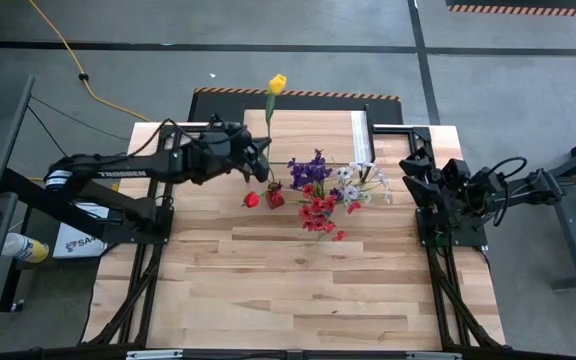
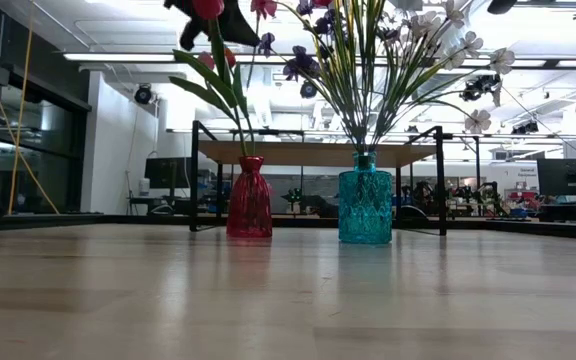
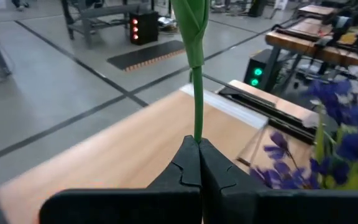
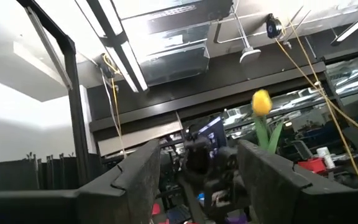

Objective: Pick and place flowers into a vace then onto a shelf
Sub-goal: Put the yellow flower into the red vase

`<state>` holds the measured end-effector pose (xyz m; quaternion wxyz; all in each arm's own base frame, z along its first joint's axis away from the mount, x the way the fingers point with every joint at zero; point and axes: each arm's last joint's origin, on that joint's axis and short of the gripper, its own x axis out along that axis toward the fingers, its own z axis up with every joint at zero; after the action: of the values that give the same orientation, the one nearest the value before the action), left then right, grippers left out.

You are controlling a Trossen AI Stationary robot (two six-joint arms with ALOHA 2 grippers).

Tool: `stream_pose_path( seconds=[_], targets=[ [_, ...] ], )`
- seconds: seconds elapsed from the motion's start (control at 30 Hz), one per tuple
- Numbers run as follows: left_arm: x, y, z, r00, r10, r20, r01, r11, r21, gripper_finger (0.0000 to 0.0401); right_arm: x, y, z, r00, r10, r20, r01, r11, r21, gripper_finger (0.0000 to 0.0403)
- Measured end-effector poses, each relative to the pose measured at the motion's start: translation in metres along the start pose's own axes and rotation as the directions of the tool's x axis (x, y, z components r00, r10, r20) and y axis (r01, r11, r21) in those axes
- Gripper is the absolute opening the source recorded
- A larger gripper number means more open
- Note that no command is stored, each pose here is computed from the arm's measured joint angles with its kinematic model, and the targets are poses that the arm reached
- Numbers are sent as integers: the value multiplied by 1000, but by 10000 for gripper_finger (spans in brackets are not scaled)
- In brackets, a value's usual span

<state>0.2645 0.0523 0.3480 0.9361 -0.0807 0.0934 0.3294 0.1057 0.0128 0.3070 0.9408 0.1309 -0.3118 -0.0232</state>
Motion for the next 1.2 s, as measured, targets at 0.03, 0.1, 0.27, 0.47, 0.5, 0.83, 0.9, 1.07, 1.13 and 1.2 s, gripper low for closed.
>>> stream_pose_path(
  seconds=[0.03,0.1,0.27,0.47,0.5,0.83,0.9,1.07,1.13,1.2],
  targets=[
    [1,0,-4,1000,3,4,-3,1000,-7,20,0,0,0,1000,-4,4,4,1000,-7,206],
    [3,1,-11,1000,3,0,-3,1000,-10,20,0,-1,1,1000,-20,13,21,1000,-8,206],
    [6,2,-24,1000,-6,4,6,999,-42,20,0,-2,2,998,-64,25,64,998,-15,205],
    [0,-12,-39,999,-43,-20,43,999,-22,20,0,-3,2,994,-106,29,107,993,-49,205],
    [-2,-14,-42,999,-36,-23,36,999,-20,20,0,-3,2,994,-109,29,111,993,-49,204],
    [-3,-18,-65,999,-40,15,41,998,-57,20,0,-4,2,992,-126,31,127,991,-41,204],
    [-3,-17,-69,999,-41,30,43,997,-67,20,0,-4,2,992,-126,31,127,991,-41,205],
    [-2,-15,-77,998,-46,53,50,996,-76,20,0,-4,2,992,-126,31,127,991,-39,205],
    [-2,-15,-76,997,-39,64,44,996,-80,20,0,-4,2,992,-126,31,127,991,-39,204],
    [-2,-15,-77,998,-27,64,31,997,-72,20,0,-4,2,992,-126,31,127,991,-39,205]
  ],
)
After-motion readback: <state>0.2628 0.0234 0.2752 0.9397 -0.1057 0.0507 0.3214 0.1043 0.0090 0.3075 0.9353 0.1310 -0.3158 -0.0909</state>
